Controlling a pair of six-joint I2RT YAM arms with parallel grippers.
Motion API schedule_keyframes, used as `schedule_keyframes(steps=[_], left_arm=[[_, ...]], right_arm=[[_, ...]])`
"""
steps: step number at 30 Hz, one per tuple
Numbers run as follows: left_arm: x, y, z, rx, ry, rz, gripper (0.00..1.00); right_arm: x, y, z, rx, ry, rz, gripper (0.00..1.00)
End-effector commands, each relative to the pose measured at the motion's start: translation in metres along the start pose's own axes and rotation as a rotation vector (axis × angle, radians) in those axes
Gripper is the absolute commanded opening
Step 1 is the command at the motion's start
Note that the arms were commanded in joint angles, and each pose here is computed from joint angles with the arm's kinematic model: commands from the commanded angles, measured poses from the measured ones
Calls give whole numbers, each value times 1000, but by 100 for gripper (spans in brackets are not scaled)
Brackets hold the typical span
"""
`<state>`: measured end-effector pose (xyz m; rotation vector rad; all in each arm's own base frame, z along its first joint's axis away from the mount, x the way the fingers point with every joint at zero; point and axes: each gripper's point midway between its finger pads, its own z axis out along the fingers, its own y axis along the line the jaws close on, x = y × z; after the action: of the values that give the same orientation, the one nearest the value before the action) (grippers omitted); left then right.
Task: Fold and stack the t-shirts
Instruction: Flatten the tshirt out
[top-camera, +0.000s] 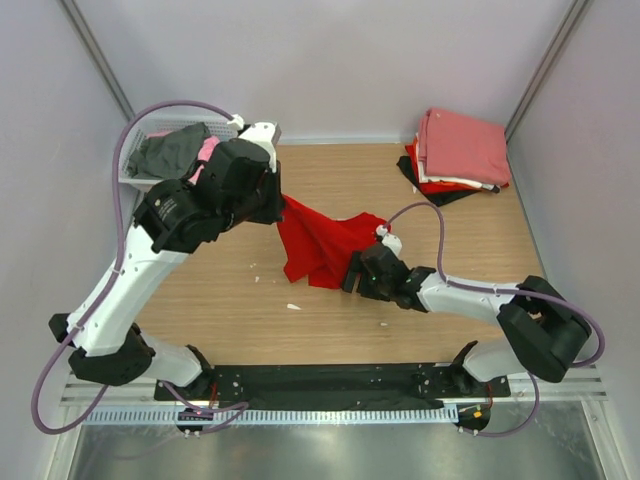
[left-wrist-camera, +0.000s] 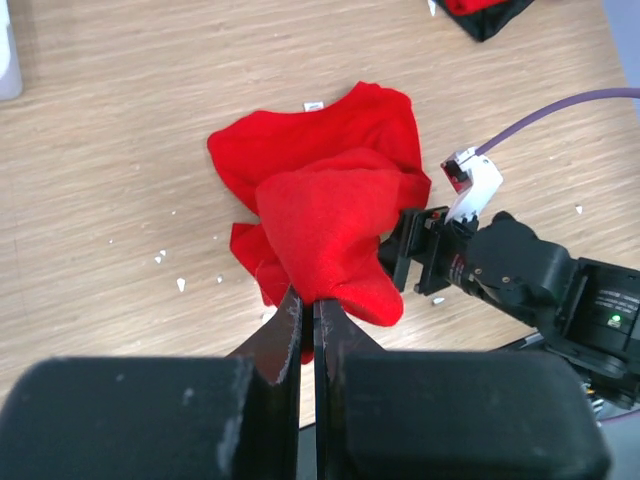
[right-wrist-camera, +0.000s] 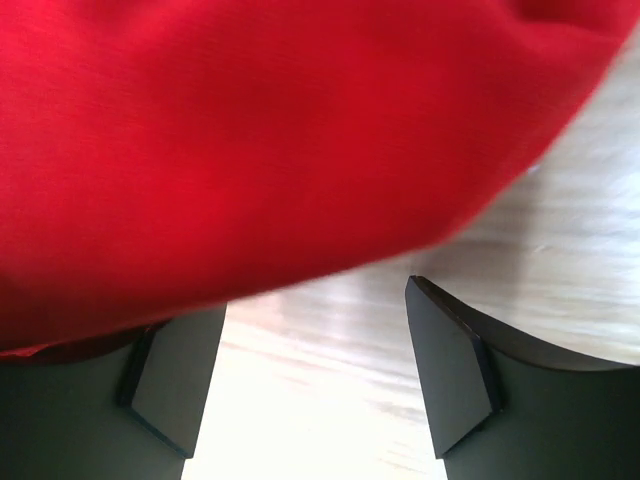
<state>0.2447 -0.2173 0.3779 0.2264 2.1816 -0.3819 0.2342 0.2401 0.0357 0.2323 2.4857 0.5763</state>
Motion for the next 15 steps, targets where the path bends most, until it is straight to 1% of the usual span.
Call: schedule_keyframes(steps=[1,4,6,7,8,9,11,15], left_arm=[[-18,1,-17,16,-34,15,0],[-27,-2,-24,35,-55,7,0],[-29,-4,-27,49,-60,2,0],[-31,-6,-27,53,-64,1,0],[-33,-6,-29,56,-69,-3,0],[-34,-6,-29,53,-71,-1,0],[-42,-7,-35,61,-94,-10,0],[-54,-13,-42,90,-119,-20,0]], right_arm=[[-45,0,-4,92,-167,-61,77],[-60,8,-6,96,-203,-86,74],[-65,18,-6,72,-213,-86,67],[-65,20,-4,67,-209,-86,62],[-66,23,-4,58,-209,-82,53],[-66,22,-3,59,-212,-81,51],[-66,20,-2,65,-212,-82,49],[-64,27,4,33,-207,-79,49]])
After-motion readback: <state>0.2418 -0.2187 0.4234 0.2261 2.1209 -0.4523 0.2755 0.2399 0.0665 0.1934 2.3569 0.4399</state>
